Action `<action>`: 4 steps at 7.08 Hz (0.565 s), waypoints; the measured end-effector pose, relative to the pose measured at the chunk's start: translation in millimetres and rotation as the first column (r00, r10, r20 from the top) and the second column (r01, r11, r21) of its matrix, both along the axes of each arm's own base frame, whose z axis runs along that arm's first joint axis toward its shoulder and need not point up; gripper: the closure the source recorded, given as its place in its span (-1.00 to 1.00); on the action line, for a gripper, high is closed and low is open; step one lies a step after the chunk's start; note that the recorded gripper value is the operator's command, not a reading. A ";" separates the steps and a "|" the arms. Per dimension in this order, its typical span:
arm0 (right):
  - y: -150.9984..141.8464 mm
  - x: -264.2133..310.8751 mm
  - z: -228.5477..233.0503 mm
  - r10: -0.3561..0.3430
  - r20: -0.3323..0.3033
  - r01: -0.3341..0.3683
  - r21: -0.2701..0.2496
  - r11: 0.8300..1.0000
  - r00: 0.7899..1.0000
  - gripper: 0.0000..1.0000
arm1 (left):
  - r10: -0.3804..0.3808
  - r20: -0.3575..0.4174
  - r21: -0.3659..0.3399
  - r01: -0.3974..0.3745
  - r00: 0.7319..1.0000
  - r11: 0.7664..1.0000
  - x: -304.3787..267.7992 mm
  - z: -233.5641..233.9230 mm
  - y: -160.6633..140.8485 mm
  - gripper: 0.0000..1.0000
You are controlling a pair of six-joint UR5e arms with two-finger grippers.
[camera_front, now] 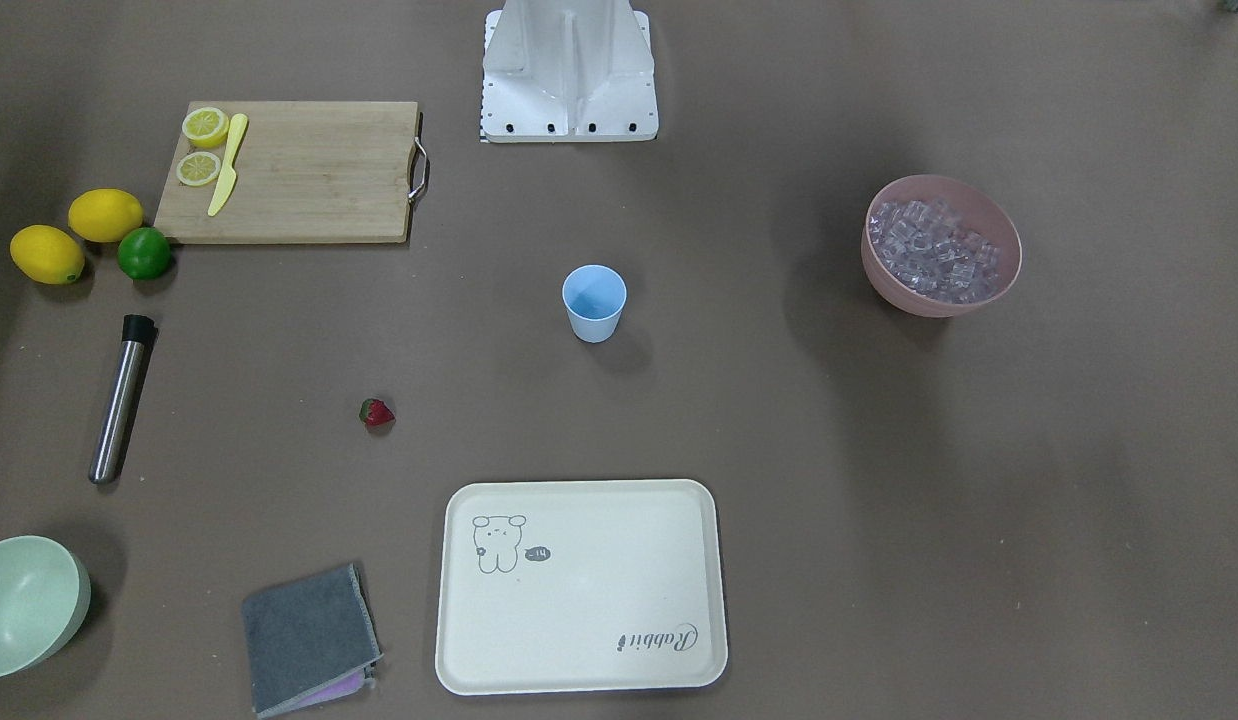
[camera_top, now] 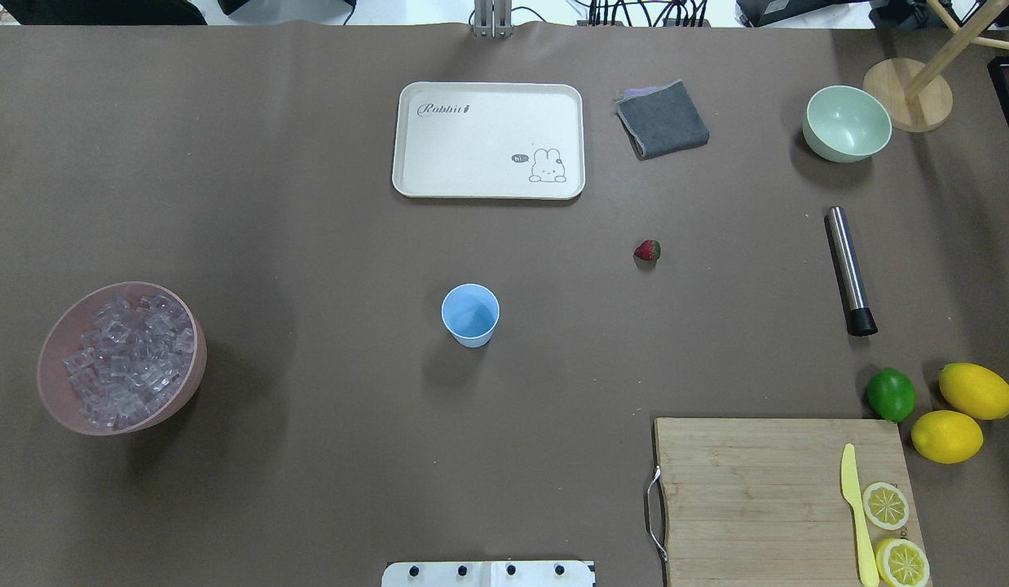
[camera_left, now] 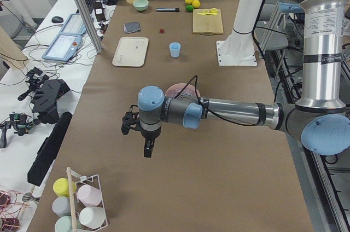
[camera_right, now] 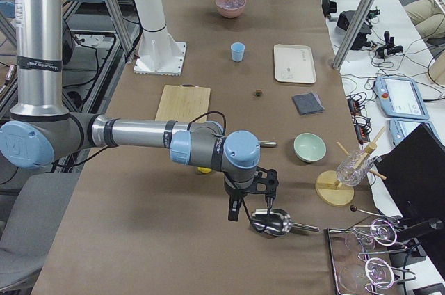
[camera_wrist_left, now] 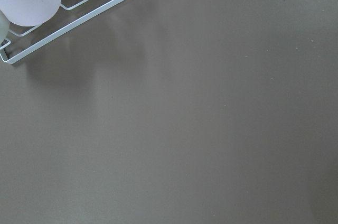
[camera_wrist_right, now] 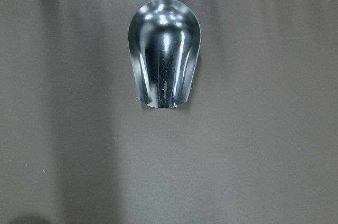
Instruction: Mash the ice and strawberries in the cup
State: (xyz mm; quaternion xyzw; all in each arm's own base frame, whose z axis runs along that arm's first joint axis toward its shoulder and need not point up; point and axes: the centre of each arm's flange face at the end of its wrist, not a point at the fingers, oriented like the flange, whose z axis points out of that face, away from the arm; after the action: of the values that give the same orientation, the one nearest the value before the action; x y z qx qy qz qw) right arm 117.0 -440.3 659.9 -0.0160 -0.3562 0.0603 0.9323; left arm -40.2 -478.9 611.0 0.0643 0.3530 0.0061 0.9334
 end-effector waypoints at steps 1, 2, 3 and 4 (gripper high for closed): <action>0.8 -0.1 0.7 0.000 0.000 0.000 -0.001 1.000 1.000 -1.00 | 0.000 0.000 -0.001 0.000 1.000 1.000 0.0 1.0 -0.2 -0.96; 1.4 -0.1 1.5 0.000 0.000 0.000 -0.003 1.000 1.000 -1.00 | 0.000 0.000 -0.002 0.000 1.000 1.000 0.1 1.7 -0.4 -0.96; 1.8 -0.1 2.4 0.000 0.000 0.000 -0.004 1.000 1.000 -1.00 | 0.000 0.000 -0.005 0.000 1.000 1.000 0.1 3.4 -0.5 -0.96; 2.0 -0.1 3.1 -0.001 -0.001 0.001 -0.006 1.000 1.000 -1.00 | 0.000 0.001 -0.008 0.000 1.000 1.000 0.0 6.1 -0.5 -0.96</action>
State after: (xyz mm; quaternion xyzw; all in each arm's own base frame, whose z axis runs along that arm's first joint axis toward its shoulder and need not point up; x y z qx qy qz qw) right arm 116.9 -438.3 663.0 -0.0188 -0.3557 0.0610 0.9324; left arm -40.1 -479.4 617.1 0.0604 0.3526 0.0048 0.9338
